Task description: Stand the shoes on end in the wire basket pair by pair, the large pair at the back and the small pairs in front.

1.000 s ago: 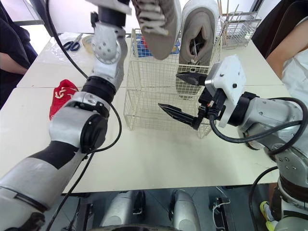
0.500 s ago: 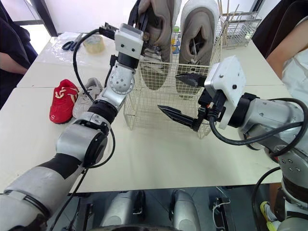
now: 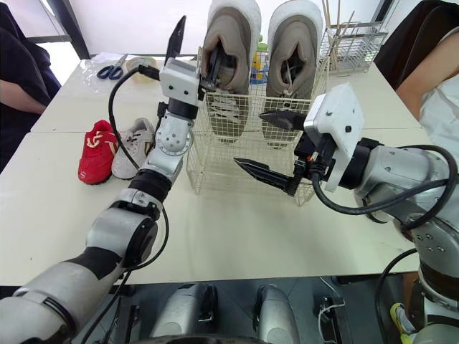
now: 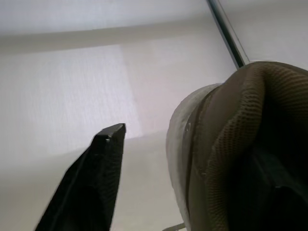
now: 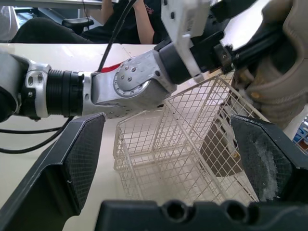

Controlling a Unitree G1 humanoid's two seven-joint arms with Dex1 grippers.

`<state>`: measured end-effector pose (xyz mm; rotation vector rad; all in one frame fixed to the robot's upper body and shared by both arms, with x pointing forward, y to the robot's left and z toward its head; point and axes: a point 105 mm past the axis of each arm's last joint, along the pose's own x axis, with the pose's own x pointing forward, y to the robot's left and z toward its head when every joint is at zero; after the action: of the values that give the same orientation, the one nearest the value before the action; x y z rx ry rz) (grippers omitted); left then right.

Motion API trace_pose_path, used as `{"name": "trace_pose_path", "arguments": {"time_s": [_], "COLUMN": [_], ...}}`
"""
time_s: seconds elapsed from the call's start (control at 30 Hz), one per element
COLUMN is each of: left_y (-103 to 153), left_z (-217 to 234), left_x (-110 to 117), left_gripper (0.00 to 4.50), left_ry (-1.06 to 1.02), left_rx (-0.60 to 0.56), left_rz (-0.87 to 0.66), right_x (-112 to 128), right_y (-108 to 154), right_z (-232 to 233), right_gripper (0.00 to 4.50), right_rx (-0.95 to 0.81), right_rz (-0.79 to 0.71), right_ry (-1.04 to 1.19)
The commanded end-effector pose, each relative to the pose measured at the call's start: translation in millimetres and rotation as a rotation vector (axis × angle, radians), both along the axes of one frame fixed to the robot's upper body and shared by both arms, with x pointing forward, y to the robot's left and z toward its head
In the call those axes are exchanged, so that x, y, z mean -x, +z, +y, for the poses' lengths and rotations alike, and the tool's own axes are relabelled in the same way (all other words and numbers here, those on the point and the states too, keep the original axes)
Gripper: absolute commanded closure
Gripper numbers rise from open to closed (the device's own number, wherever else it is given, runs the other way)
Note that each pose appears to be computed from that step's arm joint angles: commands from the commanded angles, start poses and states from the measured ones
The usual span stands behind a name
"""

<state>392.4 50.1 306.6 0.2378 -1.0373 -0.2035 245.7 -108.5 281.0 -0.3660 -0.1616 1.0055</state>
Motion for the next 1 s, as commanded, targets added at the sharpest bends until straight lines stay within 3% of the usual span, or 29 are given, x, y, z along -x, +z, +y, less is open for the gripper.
{"name": "trace_pose_path", "arguments": {"time_s": [0.03, 0.37, 0.53, 0.67, 0.87, 1.0], "left_y": [-8, -19, -7, -2, -31, -33], "left_z": [6, 52, 74, 88, 86, 77], "left_x": [2, 29, 46, 57, 99, 125], "left_gripper": [0.04, 0.04, 0.04, 0.04, 0.04, 0.04], "left_ry": [-0.002, -0.017, -0.121, -0.308, -0.723, -0.919], "left_rx": [0.005, 0.013, 0.065, 0.026, -0.239, -0.329], "left_rz": [0.025, 0.077, 0.158, 0.336, 0.825, 0.963], "right_x": [2, -3, -7, -9, -13, -17], "right_y": [9, 10, 15, 26, 41, 37], "right_z": [-1, -2, -14, -30, -70, -96], "right_gripper": [0.00, 0.00, 0.00, 0.00, 0.00, 0.00], "right_rx": [0.003, 0.005, -0.008, -0.073, -0.208, -0.180], "right_rz": [-0.046, -0.042, -0.049, -0.063, -0.092, -0.109], "right_ry": [0.007, 0.026, -0.006, -0.078, -0.349, -0.546]}}
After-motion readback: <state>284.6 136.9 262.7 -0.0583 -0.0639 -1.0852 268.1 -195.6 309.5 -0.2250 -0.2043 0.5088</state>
